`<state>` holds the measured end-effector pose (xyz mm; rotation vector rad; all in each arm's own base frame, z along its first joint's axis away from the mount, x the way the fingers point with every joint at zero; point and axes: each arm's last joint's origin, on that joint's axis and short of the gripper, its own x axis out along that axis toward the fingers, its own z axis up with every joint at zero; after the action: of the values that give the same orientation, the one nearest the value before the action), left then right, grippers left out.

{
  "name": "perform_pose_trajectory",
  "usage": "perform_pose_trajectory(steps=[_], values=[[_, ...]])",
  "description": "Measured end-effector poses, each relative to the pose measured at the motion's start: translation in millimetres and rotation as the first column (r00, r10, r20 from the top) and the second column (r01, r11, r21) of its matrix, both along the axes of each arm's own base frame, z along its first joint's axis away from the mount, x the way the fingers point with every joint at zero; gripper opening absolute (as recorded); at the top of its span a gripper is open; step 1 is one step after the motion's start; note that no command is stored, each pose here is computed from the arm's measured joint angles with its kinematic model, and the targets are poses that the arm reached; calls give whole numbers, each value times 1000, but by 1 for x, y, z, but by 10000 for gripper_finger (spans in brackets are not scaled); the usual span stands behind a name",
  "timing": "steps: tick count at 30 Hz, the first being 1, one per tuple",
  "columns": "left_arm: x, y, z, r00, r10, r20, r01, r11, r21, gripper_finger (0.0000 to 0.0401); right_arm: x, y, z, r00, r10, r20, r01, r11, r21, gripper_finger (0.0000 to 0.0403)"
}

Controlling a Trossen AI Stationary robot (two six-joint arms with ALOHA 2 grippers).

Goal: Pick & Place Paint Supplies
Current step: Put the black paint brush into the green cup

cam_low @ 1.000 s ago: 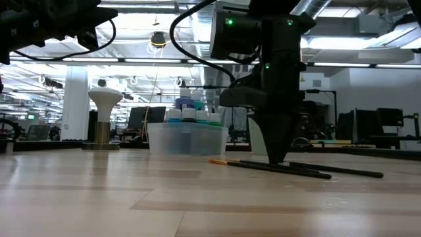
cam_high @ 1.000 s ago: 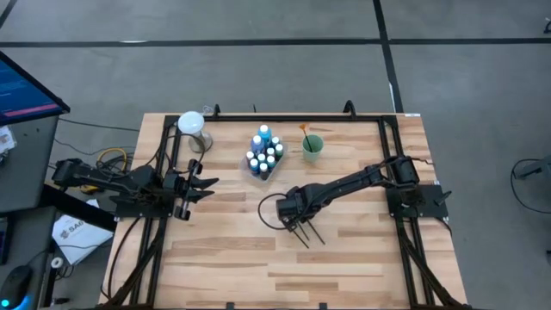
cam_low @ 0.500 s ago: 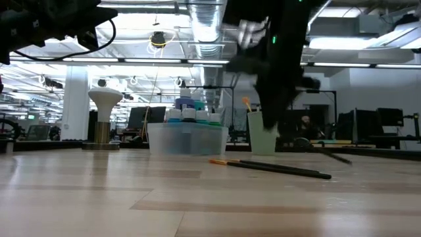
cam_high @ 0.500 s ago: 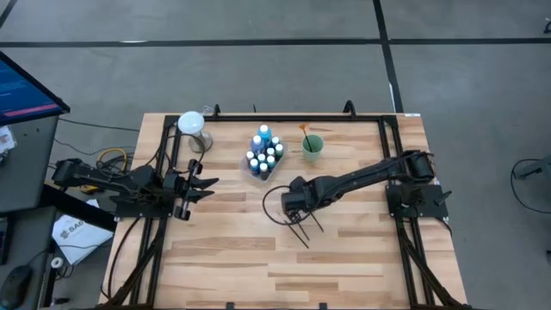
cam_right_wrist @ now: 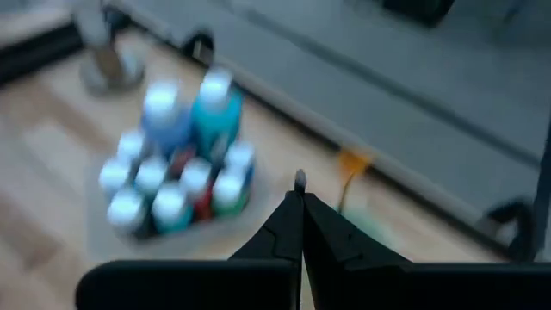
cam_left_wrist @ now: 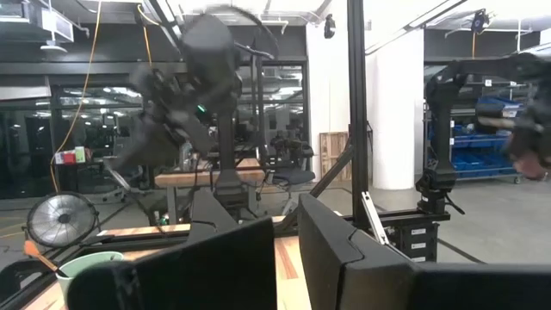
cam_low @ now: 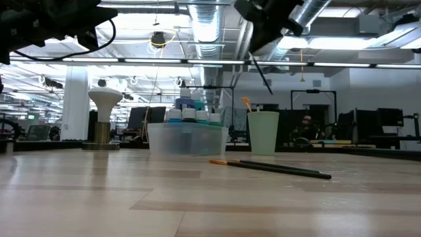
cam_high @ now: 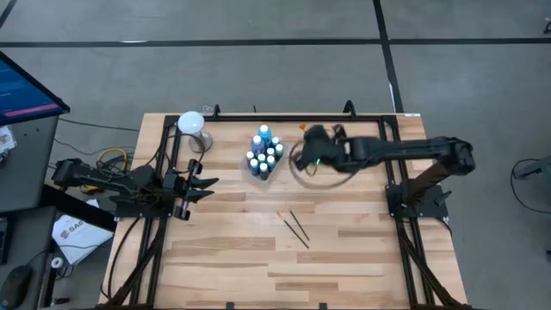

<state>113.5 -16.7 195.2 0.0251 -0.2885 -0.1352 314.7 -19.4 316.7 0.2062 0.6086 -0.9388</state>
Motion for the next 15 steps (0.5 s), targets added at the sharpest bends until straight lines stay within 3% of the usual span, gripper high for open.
perform_pose_trajectory(steps=[8,15], values=[[0,0,0,1000,-1,-1,1,1000,0,1,-7,-55,29,996,46,77,-29,977,-210,0],[0,0,0,1000,-1,0,1,1000,0,1,-19,-78,-3,987,81,137,-50,975,-215,0]])
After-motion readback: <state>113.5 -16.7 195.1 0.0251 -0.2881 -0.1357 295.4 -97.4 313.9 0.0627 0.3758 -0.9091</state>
